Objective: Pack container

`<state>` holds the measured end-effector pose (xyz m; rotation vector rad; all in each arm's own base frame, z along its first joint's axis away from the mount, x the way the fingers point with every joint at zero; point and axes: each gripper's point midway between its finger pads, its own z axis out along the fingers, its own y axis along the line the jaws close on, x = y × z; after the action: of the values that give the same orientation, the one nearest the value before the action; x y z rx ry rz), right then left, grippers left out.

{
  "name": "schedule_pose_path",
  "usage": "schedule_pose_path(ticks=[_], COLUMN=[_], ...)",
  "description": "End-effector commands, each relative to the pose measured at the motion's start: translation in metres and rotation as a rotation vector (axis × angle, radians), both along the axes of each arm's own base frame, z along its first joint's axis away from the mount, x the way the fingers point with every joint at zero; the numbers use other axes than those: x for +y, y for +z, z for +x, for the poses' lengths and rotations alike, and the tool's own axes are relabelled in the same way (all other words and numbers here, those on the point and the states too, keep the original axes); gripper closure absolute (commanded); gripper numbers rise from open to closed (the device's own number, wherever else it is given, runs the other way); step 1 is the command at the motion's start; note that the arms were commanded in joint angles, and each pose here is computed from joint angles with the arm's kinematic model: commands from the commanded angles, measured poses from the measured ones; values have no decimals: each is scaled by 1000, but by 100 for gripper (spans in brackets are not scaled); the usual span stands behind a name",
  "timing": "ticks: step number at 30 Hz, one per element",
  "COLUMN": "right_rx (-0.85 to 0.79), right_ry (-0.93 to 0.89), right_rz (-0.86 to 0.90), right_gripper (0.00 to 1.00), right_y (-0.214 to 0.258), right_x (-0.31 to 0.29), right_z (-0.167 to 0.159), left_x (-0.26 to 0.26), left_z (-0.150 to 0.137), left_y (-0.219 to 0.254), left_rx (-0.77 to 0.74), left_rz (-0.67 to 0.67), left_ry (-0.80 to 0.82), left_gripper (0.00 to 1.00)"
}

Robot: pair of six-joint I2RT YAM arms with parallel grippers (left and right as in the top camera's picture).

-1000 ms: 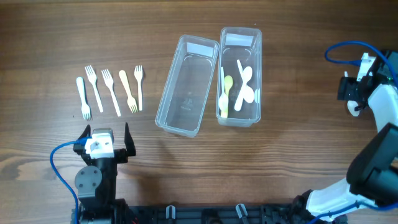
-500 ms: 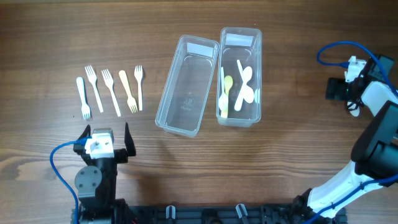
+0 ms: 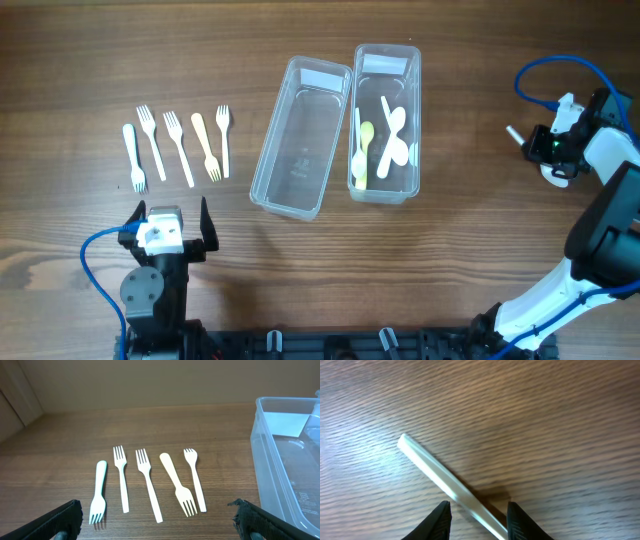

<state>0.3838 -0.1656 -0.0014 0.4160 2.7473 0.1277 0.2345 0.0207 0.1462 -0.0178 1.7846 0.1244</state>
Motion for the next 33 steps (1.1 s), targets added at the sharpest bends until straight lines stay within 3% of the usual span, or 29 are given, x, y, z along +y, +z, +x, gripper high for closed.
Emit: schedule_pose_path(ticks=[1, 7, 14, 33], right_rx=[90, 92, 115, 341], right_ry=[-62, -88, -279, -258], right_rz=[199, 189, 325, 338], right_gripper=[68, 58, 59, 58], right_y=[-27, -27, -25, -30], right_x=[35, 32, 44, 63], right_z=[-22, -21, -21, -72], left_x=[0, 0, 0, 0], left_z=[0, 0, 0, 0], left_y=[-1, -1, -1, -1], left_rx=[-2, -2, -2, -2], left_rz=[18, 18, 18, 18], left_ry=[-2, -2, -2, -2], left_gripper=[0, 0, 0, 0])
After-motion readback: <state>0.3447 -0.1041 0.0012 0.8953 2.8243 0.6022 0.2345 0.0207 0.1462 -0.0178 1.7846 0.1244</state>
